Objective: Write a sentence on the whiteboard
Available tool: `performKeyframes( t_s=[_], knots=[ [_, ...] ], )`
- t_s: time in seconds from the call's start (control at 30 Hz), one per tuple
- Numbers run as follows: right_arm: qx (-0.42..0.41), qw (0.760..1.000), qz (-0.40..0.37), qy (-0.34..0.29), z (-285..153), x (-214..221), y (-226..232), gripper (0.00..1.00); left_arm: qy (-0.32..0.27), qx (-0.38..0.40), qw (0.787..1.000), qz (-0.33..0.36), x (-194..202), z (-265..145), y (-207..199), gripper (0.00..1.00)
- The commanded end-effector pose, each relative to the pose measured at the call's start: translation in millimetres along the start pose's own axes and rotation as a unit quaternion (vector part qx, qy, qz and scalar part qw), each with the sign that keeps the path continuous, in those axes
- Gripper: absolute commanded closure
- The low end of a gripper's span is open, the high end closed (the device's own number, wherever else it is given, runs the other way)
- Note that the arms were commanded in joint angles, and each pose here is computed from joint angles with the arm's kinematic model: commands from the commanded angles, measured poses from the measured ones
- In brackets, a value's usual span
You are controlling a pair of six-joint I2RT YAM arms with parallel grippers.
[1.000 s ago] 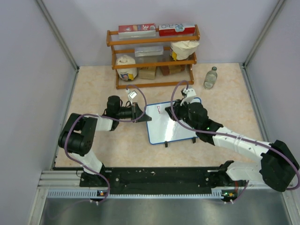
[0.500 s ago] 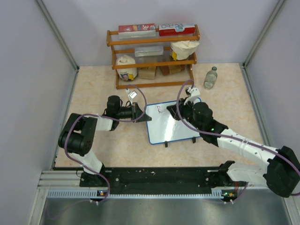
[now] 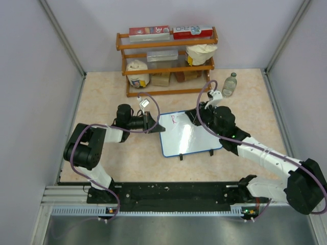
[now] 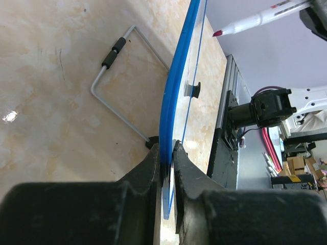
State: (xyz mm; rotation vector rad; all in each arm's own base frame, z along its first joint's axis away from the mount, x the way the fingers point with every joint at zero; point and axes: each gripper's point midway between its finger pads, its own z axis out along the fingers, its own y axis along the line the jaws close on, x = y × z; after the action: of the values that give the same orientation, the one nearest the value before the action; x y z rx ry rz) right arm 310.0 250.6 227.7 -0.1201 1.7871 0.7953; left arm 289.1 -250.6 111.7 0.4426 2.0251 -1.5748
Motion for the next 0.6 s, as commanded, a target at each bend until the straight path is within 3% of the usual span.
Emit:
performKeyframes(
  t_s=[0.0,0.57],
  knots=[
    [-0.022,0.999,-0.002,-0.028,7.6,-23.1,13.5,1.0,-0.001,-0.023,1.0,0.002,0.3,2.2,11.6,1.0],
    [0.008,1.0,-0.009,-0.005,13.0,-1.0,-4.8,1.0,-0.001,-0.023,1.0,0.001,0.4,2.5,12.1,1.0]
  ],
)
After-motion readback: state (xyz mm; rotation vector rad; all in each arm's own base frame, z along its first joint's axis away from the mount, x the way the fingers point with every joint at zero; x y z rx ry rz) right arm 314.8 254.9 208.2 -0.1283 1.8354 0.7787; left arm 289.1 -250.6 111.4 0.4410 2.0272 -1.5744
